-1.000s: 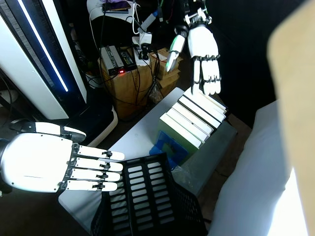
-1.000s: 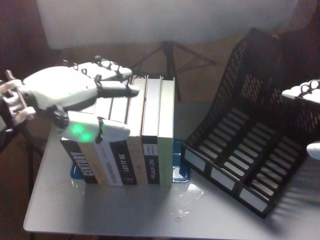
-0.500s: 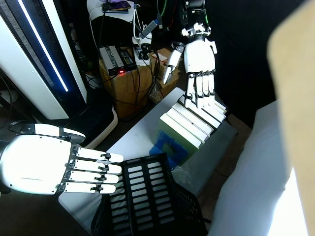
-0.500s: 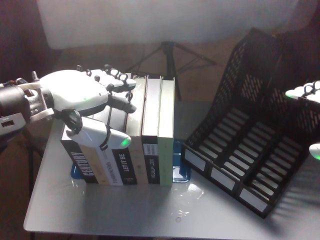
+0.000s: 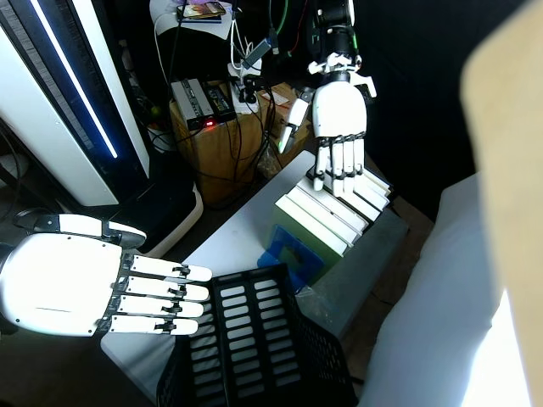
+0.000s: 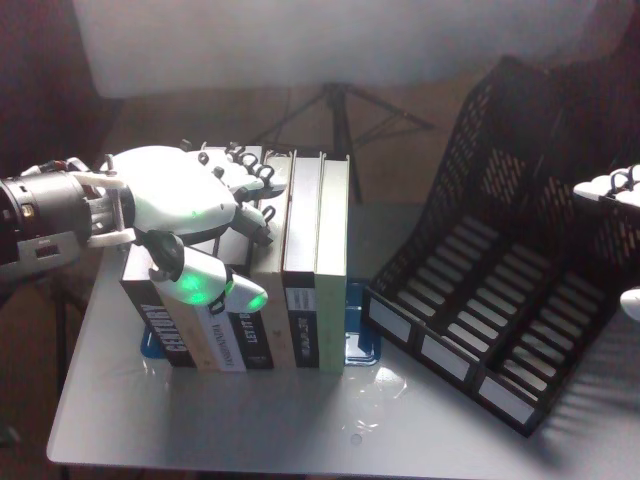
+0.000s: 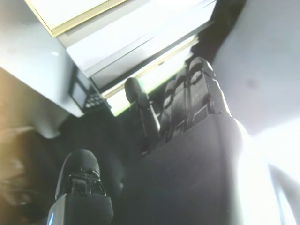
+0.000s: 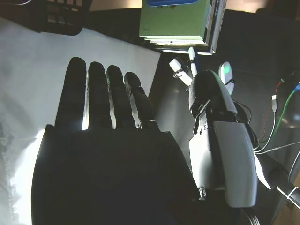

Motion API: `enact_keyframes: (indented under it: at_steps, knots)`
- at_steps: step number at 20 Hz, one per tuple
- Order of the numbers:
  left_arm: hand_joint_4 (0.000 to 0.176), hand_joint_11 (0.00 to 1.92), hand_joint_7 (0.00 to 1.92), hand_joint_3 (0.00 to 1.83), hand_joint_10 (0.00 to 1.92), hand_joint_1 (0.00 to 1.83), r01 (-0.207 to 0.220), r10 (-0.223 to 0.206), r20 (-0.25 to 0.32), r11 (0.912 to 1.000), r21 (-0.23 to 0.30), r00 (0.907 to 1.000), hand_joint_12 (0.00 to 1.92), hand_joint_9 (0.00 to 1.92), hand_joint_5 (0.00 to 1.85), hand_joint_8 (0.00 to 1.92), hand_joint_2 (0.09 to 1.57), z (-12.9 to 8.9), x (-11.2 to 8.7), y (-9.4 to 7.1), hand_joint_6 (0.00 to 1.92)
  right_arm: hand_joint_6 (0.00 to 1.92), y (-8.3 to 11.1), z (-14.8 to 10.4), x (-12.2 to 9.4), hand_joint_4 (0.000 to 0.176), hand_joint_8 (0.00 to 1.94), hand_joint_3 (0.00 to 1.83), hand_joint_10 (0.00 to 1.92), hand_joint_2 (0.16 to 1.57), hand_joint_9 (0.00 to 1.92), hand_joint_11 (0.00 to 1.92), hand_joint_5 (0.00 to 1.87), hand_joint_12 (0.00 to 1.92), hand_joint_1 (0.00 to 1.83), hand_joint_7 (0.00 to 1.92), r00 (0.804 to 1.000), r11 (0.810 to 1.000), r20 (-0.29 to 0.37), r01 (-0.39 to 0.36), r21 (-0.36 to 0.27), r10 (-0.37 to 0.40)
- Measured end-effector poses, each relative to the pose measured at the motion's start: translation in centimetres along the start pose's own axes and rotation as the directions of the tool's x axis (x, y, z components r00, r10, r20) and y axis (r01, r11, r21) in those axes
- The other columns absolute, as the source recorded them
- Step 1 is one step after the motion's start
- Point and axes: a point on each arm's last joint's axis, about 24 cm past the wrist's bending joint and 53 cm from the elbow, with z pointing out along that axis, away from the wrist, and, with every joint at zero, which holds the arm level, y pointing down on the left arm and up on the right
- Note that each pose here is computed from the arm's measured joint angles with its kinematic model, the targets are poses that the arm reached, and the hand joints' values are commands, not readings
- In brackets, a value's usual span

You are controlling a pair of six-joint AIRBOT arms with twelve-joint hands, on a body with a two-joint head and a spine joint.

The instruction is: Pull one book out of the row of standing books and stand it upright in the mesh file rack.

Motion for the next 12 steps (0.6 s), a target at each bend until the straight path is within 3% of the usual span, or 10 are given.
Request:
enact_keyframes:
  at_steps: [1, 4, 8, 12]
  knots:
    - [0.0, 0.0, 0.0, 0.0, 0.0, 0.11, -0.011, 0.011, -0.004, 0.9999, 0.0, 0.9999, 0.0, 0.0, 0.52, 0.0, 1.19, 0.1, 0.1, -0.1, 0.02, 0.0, 0.0, 0.0, 0.0, 0.0, 0.0, 0.01, 0.0, 1.32, 0.0, 0.0, 0.0, 0.0, 0.35, 0.0, 1.0, 1.0, 0.001, 0.0, 0.0, 0.0]
    - [0.0, 0.0, 0.0, 0.0, 0.0, 0.07, -0.1, 0.1, -0.035, 0.9949, 0.007, 0.9943, 0.0, 0.0, 0.58, 0.0, 1.17, 0.2, 0.8, -0.3, 0.03, 0.0, 0.0, 0.0, 0.0, 0.0, 0.0, 0.01, 0.0, 1.32, 0.0, 0.0, 0.0, 0.0, 0.36, 0.0, 1.0, 1.0, 0.002, -0.002, 0.001, 0.002]
    - [0.0, 0.0, 0.02, 0.0, 0.0, 0.06, -0.131, 0.132, -0.051, 0.9909, 0.029, 0.9899, 0.0, 0.0, 0.64, 0.01, 1.16, 0.1, 1.3, -1.4, 0.04, 0.0, -0.1, -0.1, -0.1, 0.0, 0.0, 0.01, 0.0, 1.32, 0.0, 0.0, 0.0, 0.0, 0.36, 0.0, 1.0, 1.0, 0.004, -0.004, 0.002, 0.004]
    - [0.0, 0.0, 0.02, 0.0, 0.0, 0.06, -0.133, 0.136, -0.066, 0.99, 0.048, 0.9886, 0.0, 0.0, 0.65, 0.01, 1.16, -0.7, 2.2, -1.8, 0.04, 0.0, -0.4, -0.2, 0.1, 0.0, 0.0, 0.01, 0.0, 1.32, 0.0, 0.0, 0.0, 0.0, 0.36, 0.0, 1.0, 1.0, 0.001, -0.008, 0.012, 0.008]
